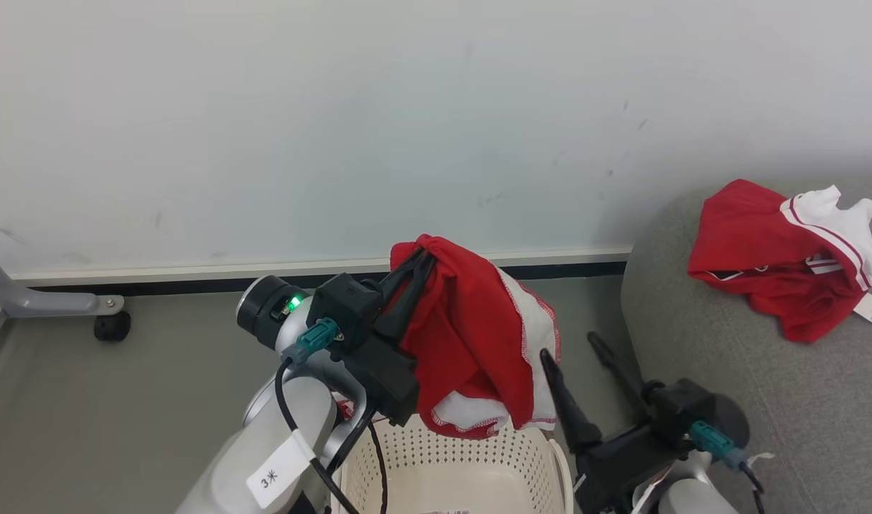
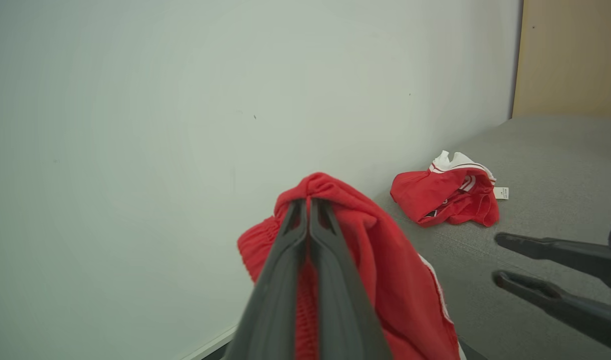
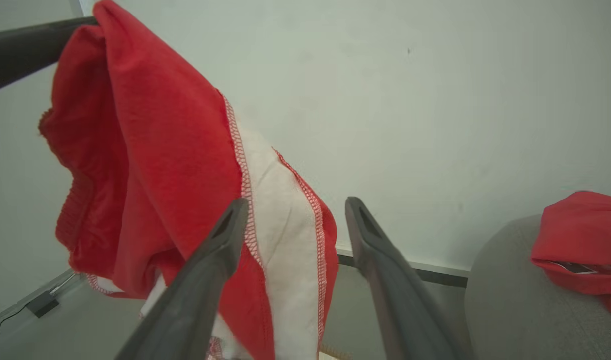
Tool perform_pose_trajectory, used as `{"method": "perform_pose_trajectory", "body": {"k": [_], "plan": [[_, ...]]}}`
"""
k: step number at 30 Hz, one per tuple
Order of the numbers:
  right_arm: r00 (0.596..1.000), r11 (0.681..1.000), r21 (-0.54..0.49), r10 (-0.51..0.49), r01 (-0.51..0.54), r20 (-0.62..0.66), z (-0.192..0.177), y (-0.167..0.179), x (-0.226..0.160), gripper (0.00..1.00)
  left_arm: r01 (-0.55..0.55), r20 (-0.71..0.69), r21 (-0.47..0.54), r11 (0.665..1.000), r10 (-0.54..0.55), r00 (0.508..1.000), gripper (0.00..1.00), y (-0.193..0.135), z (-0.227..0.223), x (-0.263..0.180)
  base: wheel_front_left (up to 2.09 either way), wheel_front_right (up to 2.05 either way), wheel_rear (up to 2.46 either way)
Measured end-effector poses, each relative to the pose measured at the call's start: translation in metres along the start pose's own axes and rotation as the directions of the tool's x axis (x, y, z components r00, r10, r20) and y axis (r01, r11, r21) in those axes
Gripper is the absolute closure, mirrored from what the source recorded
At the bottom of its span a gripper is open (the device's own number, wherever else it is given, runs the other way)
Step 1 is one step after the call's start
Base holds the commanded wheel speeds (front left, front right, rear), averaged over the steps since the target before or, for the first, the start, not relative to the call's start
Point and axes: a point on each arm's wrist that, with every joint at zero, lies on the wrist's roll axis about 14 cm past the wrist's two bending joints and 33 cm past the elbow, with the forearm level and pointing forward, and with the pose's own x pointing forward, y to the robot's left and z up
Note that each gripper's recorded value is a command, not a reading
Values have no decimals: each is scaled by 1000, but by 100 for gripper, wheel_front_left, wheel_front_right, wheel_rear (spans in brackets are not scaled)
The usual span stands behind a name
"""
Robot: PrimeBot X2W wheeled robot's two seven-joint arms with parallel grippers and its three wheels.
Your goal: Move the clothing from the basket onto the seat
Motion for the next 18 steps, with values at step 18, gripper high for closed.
{"method": "perform_pose_trajectory", "body": {"k": [18], "plan": [[969,973,-91,199,-214,-147,-32,51,15,0,46,-11,5,999,-46,999,100,-16,14,-1,0,0,0]]}}
